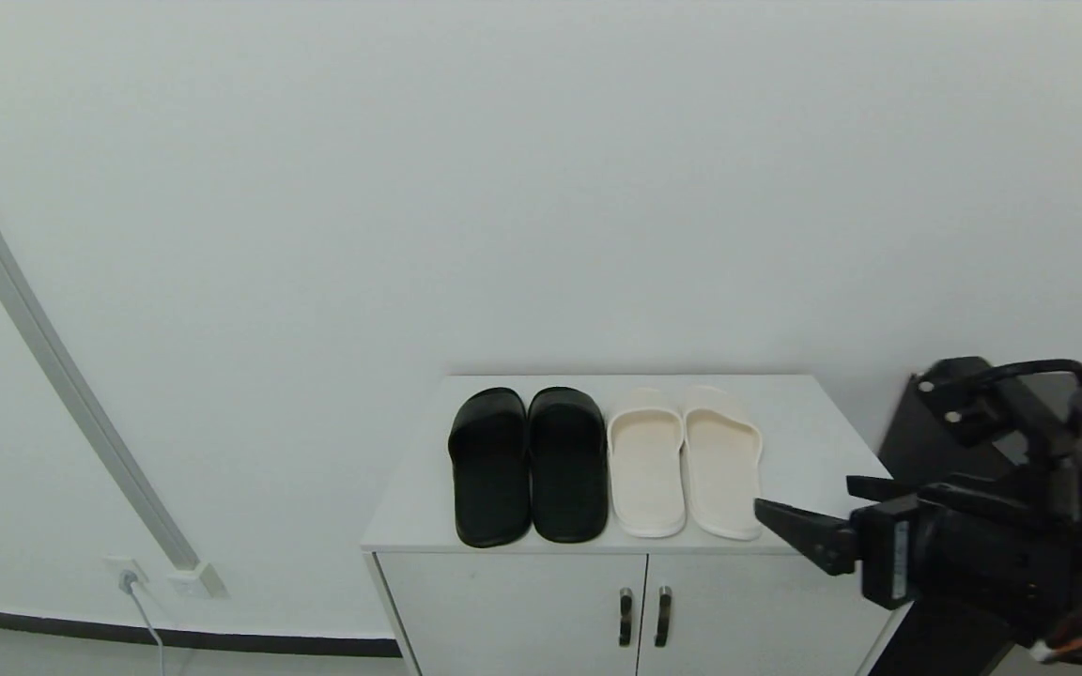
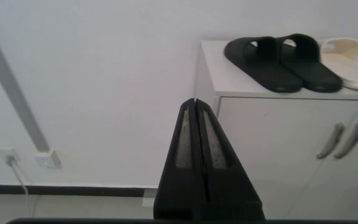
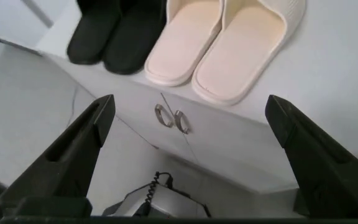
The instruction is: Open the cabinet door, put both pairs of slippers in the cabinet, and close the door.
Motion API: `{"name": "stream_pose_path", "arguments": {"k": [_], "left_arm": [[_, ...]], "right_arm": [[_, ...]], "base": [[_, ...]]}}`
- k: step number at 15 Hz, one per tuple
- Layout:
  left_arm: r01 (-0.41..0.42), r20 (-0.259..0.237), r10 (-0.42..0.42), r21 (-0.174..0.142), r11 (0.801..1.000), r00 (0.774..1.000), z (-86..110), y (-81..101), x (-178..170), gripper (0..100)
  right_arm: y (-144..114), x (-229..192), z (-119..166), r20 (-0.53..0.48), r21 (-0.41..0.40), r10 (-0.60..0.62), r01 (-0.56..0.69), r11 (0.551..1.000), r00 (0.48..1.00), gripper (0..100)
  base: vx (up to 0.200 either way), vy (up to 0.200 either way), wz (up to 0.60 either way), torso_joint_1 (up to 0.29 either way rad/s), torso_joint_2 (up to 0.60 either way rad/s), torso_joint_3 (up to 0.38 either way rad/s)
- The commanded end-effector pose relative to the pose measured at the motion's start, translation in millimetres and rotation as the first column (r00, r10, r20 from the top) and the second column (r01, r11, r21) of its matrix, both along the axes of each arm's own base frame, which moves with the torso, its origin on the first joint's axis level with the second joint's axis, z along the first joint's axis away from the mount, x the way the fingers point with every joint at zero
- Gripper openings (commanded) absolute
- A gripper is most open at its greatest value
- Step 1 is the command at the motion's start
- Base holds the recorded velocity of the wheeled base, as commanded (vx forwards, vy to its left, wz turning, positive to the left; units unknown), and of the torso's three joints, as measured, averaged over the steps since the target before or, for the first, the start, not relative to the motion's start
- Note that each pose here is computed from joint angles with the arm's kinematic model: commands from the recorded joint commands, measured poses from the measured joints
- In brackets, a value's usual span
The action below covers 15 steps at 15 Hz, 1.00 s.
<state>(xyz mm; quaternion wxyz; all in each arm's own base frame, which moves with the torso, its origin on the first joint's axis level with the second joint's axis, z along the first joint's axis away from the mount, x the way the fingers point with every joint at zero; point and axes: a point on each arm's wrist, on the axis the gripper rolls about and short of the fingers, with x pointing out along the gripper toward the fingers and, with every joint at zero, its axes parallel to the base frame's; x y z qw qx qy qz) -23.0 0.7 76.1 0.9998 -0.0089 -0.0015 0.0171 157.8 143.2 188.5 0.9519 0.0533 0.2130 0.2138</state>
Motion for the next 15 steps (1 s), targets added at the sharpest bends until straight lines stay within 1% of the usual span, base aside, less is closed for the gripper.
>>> {"name": "stream_pose_path", "arguments": {"k": [1,3,4,5,6,7,9,12,14,15], "left_arm": [[-0.001,-0.003,0.001,-0.001,1.000,1.000,-0.2,0.0,0.1,0],[-0.001,-0.003,0.001,-0.001,1.000,1.000,-0.2,0.0,0.1,0],[-0.001,-0.003,0.001,-0.001,1.000,1.000,-0.2,0.0,0.1,0],[0.001,-0.003,-0.001,-0.001,1.000,1.000,-0.2,0.0,0.1,0],[0.001,-0.003,-0.001,-0.001,1.000,1.000,-0.2,0.0,0.1,0],[0.001,-0.003,-0.001,-0.001,1.000,1.000,-0.2,0.0,0.1,0],[0.001,-0.003,-0.001,-0.001,1.000,1.000,-0.2,0.0,0.1,0],[0.001,-0.003,-0.001,-0.001,1.000,1.000,-0.2,0.0,0.1,0],[0.001,-0.003,-0.001,-0.001,1.000,1.000,-0.2,0.0,0.1,0],[0.001,-0.003,-0.001,-0.001,1.000,1.000,-0.2,0.0,0.1,0]], "right_arm": [[53.1,31.4,-23.4,-0.071,-0.050,-0.056,0.052,0.997,0.996,100],[71.1,43.8,-30.6,-0.077,-0.056,-0.106,0.102,0.993,0.991,100],[86.7,60.4,-41.4,-0.067,-0.088,-0.162,0.156,0.984,0.985,100],[96.2,71.4,-50.0,-0.053,-0.111,-0.202,0.195,0.975,0.978,100],[102.7,80.4,-55.2,-0.033,-0.120,-0.241,0.235,0.964,0.970,100],[113.2,96.6,-64.8,0.014,-0.134,-0.321,0.320,0.938,0.947,100],[121.1,114.8,-75.0,0.045,-0.145,-0.386,0.389,0.910,0.921,100],[122.4,136.3,-81.2,0.062,-0.121,-0.423,0.428,0.896,0.904,100],[123.6,152.9,-90.2,0.069,-0.133,-0.440,0.446,0.885,0.895,100],[123.9,154.1,-90.2,0.070,-0.130,-0.442,0.447,0.885,0.894,100]], "base": [[0.000,0.000,0.00,0.000,0.00,0.000],[0.000,0.000,0.00,0.000,0.00,0.000],[0.000,0.000,0.00,0.000,0.00,0.000],[0.000,0.000,0.00,0.000,0.00,0.000],[0.000,0.000,0.00,0.000,0.00,0.000],[0.000,0.000,0.00,0.000,0.00,0.000],[0.000,0.000,0.00,0.000,0.00,0.000],[0.000,0.000,0.00,0.000,0.00,0.000],[0.000,0.000,0.00,0.000,0.00,0.000],[0.000,0.000,0.00,0.000,0.00,0.000]]}}
